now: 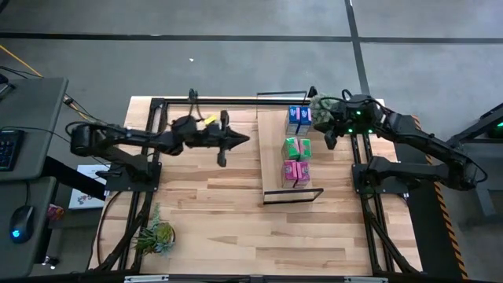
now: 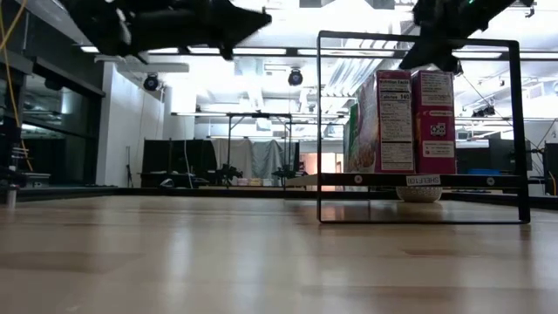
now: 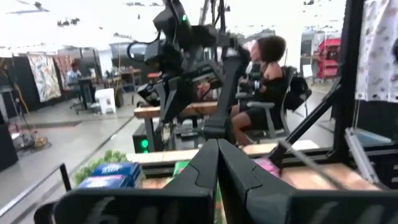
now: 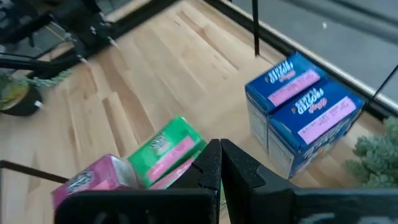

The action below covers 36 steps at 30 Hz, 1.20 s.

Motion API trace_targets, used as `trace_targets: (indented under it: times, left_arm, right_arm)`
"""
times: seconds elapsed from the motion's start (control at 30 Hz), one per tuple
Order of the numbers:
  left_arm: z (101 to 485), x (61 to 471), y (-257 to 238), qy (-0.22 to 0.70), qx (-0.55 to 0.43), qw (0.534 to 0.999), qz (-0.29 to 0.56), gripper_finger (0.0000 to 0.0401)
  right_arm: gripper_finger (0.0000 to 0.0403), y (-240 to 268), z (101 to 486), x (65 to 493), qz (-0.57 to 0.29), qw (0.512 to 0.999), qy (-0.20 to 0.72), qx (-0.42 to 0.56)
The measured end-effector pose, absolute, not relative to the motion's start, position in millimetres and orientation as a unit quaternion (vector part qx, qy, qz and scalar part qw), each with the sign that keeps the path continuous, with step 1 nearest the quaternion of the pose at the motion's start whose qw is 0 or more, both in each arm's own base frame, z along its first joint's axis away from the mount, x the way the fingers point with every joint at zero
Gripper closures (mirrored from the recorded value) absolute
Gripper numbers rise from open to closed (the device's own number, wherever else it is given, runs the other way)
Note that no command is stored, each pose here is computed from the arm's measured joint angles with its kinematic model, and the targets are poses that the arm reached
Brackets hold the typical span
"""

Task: Stack cereal on shelf
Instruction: Return to Home Position

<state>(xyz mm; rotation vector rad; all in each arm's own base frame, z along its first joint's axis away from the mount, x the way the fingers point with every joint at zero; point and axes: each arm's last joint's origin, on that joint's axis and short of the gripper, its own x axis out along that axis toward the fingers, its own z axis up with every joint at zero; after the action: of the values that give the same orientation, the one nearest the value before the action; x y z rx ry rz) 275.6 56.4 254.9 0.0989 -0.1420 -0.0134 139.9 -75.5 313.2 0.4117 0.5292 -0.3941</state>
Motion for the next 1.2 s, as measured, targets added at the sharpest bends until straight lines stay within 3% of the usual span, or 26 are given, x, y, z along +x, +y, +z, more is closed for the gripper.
trace_targets:
  times: [0.13,0.47,0.8,1.03,1.2]
  left_arm:
    - [255,262,40,-0.082,0.047,0.996,-0.008,0.0401]
    - [215,238,9,-0.082,0.054,0.995,-0.016,0.0401]
    - [202,180,27,-0.075,0.054,0.993,0.078,0.0401]
    - [200,159,11,0.008,0.033,0.999,0.037,0.0401]
    - [184,142,-5,-0.007,0.039,0.999,0.021,0.0401]
  right_arm:
    - [0.0403,-64,323,129,-0.181,0.938,0.229,0.185]
    - [0.0403,-43,337,104,-0.184,0.953,0.164,0.178]
    - [0.0403,-38,337,98,-0.182,0.952,0.168,0.183]
    - [0.0403,-39,337,98,-0.194,0.95,0.166,0.18]
    - [0.0403,-39,337,98,-0.196,0.948,0.164,0.191]
